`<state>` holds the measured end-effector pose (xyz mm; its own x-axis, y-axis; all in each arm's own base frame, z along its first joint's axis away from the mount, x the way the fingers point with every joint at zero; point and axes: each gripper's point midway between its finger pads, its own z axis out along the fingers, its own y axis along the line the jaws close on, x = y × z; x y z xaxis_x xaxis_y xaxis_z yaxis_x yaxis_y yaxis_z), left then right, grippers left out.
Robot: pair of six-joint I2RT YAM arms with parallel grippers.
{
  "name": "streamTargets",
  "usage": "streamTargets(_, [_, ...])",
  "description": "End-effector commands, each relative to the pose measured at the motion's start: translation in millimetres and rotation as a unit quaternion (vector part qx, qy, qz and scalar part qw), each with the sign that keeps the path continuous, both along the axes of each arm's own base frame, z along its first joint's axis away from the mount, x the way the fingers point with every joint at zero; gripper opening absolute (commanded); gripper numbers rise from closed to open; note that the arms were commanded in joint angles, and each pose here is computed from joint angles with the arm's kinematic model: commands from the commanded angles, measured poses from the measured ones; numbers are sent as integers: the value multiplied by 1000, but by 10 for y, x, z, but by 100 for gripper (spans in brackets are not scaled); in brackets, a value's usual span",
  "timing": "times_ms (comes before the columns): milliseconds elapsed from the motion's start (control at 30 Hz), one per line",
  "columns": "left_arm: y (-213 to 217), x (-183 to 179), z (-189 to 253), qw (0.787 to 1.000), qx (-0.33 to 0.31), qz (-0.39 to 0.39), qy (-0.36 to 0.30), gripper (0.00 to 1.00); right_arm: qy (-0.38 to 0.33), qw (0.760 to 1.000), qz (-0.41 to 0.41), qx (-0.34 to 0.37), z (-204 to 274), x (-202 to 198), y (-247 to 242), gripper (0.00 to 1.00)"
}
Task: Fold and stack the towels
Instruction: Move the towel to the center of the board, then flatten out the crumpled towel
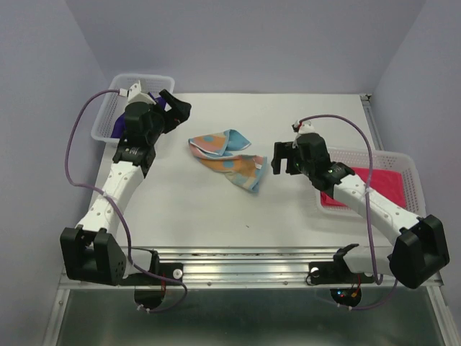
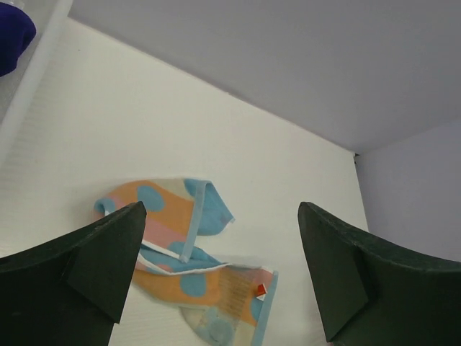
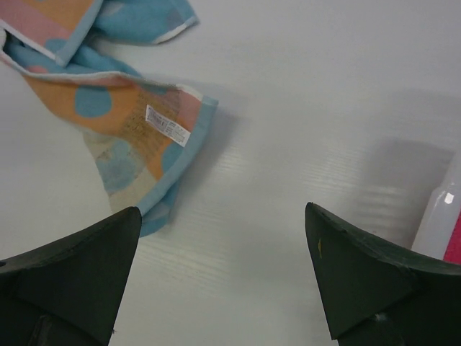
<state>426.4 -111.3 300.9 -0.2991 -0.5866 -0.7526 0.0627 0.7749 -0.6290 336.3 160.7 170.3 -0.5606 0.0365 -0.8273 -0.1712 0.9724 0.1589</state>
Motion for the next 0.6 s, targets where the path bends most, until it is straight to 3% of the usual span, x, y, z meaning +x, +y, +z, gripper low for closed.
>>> streamTargets(0, [46, -297, -23, 1000, 7, 1, -10, 99, -15, 999, 41, 23, 156, 159, 273, 100])
streamTargets(200, [-449, -732, -857, 995, -15, -77, 67, 99, 4, 999, 0, 35, 88, 619, 470, 100])
streamTargets(433, [-787, -1169, -1374, 986, 4, -123, 111, 99, 74, 996, -32, 26, -491, 1051, 495, 100])
streamTargets(533, [-856, -1272, -1512, 984, 15, -132, 123, 99, 91, 994, 5, 63, -620, 1062, 595, 100])
streamTargets(567, [-858, -1305, -1571, 983, 18, -133, 128, 99, 104, 991, 29, 76, -672, 1015, 681, 95])
